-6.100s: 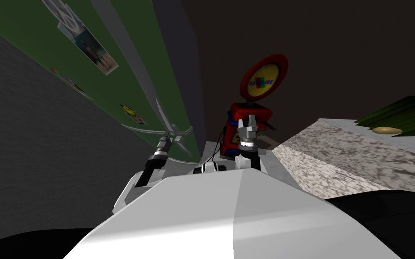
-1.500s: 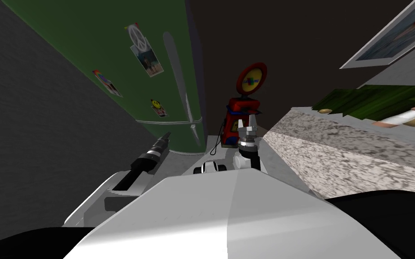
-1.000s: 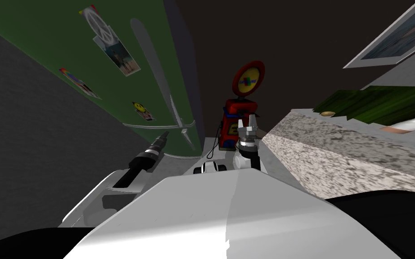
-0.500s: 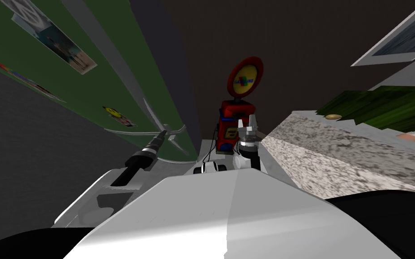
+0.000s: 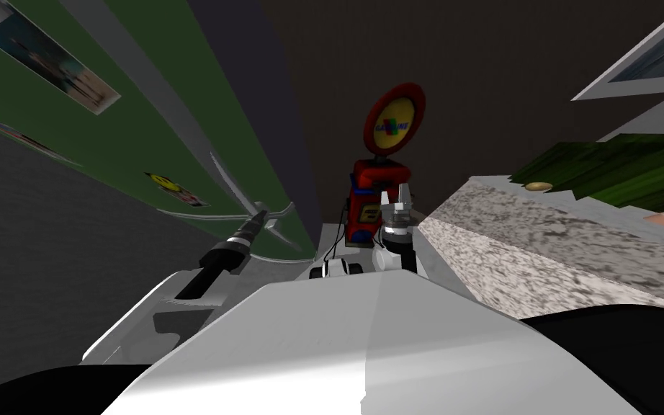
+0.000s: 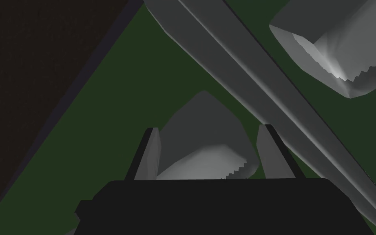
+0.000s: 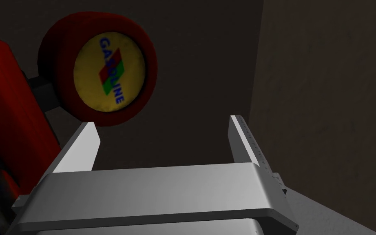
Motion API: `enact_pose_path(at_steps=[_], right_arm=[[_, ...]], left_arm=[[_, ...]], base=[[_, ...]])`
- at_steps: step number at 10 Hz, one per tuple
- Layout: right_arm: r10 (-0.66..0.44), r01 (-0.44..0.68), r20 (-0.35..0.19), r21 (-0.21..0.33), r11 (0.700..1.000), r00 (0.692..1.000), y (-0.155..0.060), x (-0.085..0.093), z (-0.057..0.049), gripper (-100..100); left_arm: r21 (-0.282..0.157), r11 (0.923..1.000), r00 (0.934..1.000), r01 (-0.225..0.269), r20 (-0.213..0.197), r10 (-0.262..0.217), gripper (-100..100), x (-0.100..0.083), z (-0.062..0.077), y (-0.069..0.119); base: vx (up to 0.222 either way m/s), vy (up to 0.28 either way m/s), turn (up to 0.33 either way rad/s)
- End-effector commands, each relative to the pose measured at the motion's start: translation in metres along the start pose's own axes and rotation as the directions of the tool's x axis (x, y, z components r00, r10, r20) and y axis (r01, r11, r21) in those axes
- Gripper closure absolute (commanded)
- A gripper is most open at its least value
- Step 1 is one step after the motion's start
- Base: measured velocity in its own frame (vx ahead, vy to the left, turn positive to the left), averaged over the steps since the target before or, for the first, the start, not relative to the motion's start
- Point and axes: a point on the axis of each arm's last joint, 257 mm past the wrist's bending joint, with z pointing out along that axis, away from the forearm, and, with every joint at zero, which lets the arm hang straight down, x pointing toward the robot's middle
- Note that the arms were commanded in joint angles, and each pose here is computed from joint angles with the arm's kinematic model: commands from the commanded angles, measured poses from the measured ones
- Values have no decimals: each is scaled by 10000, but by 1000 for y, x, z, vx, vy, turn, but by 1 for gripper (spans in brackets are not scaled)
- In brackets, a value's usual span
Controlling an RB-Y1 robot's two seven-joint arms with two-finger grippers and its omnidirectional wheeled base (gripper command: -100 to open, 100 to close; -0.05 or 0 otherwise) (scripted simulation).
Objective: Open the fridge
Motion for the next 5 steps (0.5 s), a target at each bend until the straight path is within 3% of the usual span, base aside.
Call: enact_pose_path(at_steps=[1,4,5], right_arm=[[-1,1,-1,0,10000,10000,0,0,0,0],[-1,1,-2,0,10000,10000,0,0,0,0],[-2,2,-2,1,10000,10000,0,0,0,0]], left_arm=[[319,9995,9996,-67,-279,76,100,9,-3,-12],[925,9956,9960,-137,-869,218,100,29,-9,-34],[925,9956,9960,-137,-869,218,100,29,-9,-34]], base=[[-230,197,-71],[-276,255,-101],[-218,201,-56]])
